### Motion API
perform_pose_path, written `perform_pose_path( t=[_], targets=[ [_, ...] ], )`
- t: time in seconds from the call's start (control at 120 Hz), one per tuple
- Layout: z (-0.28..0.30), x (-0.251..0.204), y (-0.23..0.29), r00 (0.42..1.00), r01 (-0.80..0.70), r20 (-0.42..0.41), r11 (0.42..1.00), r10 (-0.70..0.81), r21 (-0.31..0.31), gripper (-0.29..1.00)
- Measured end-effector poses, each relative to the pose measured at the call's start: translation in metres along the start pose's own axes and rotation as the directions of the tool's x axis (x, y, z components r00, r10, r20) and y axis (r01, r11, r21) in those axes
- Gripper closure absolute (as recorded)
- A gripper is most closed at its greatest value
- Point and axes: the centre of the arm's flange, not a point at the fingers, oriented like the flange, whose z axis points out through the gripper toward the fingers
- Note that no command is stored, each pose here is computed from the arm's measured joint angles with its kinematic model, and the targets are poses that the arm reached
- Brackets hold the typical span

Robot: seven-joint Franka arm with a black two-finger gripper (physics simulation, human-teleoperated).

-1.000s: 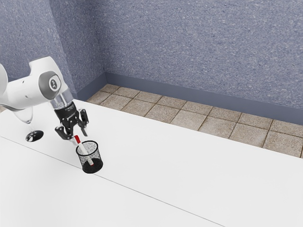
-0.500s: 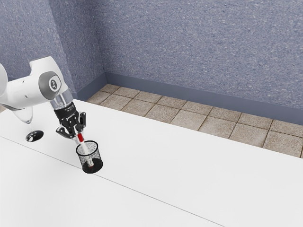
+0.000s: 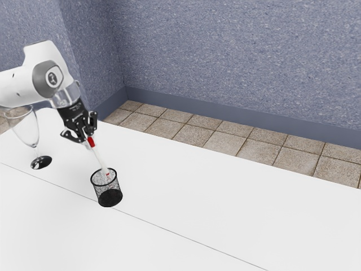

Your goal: Take the marker out of the pen holder and place it to the left of the pen holder.

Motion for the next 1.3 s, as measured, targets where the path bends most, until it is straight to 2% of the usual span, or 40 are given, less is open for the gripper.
perform_pose_path(
  t=[0.2, 0.483, 0.633, 0.808, 0.992, 1.1, 1.15, 1.3],
  targets=[
    [-0.044, -0.008, -0.010, 0.999, -0.024, -0.031, 0.999, 0.025, 0.022, 0.73],
    [-0.036, 0.003, -0.032, 1.000, 0.012, -0.024, 0.985, -0.008, 0.172, 0.74],
    [-0.018, 0.033, -0.047, 0.997, 0.069, -0.037, 0.965, -0.062, 0.254, 0.75],
    [0.014, 0.113, -0.076, 0.977, 0.213, -0.069, 0.903, -0.202, 0.372, 0.75],
    [0.058, 0.128, -0.071, 0.974, 0.225, -0.083, 0.841, -0.211, 0.492, 0.75],
    [0.071, 0.128, -0.071, 0.975, 0.219, -0.080, 0.823, -0.209, 0.524, 0.75],
    [0.072, 0.127, -0.070, 0.975, 0.218, -0.080, 0.821, -0.207, 0.527, 0.71],
    [0.066, 0.111, -0.054, 0.982, 0.190, -0.081, 0.837, -0.174, 0.513, 0.45]
  ],
)
